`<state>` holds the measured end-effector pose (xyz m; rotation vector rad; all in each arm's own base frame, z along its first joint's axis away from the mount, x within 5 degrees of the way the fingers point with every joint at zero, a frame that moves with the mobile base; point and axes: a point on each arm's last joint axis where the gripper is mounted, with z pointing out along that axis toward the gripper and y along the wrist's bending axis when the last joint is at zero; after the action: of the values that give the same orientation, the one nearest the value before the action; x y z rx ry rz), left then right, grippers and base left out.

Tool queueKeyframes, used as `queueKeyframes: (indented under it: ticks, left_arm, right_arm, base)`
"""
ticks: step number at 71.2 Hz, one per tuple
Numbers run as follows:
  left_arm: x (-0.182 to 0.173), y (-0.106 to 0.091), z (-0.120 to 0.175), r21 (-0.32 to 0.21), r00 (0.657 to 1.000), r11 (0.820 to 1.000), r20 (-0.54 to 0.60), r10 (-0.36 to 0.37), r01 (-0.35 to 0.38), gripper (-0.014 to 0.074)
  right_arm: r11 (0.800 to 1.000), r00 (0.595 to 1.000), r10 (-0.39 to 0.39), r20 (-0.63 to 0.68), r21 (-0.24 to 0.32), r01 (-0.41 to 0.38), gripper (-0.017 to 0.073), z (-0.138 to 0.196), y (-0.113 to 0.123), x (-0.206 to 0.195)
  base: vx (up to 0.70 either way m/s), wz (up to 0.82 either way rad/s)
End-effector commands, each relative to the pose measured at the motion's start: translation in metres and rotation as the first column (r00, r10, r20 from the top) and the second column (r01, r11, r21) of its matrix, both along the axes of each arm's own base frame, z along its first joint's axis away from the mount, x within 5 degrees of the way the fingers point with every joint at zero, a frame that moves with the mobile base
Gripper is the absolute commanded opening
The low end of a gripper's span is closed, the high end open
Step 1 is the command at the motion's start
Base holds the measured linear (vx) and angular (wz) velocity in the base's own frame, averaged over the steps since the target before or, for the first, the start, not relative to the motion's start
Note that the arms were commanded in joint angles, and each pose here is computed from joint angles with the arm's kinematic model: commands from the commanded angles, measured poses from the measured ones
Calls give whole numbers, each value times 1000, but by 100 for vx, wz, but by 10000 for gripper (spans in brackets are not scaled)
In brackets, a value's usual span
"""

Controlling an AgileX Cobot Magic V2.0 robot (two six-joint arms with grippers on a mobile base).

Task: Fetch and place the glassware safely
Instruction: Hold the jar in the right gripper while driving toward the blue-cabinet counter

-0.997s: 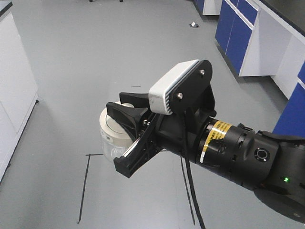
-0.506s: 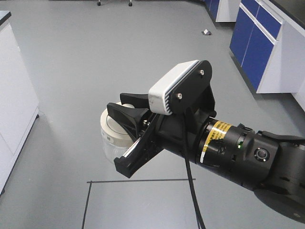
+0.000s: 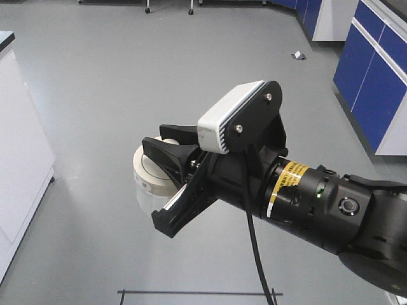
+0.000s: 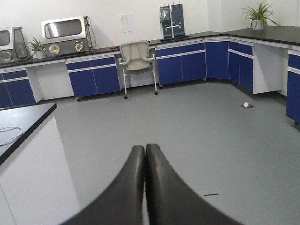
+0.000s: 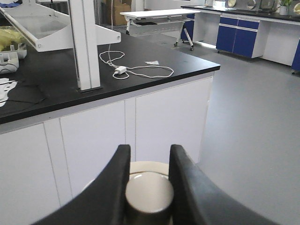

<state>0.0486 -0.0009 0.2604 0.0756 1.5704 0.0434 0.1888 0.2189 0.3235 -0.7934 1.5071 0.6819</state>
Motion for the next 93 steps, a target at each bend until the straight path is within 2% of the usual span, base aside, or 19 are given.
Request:
queueKeyframes:
  ticks: [1,93]
  left_arm:
    - [-1,0,14,-19,996,1000,89,-5,7,-7]
    - [-1,0,14,-19,996,1000,89,-5,7,-7]
  right_arm:
    - [992,995,20,95,121,-32,-3,29,-3,-5]
    - [992,995,20,95,121,-32,-3,29,-3,-5]
  base:
    - [43,-1]
    - [47,-2]
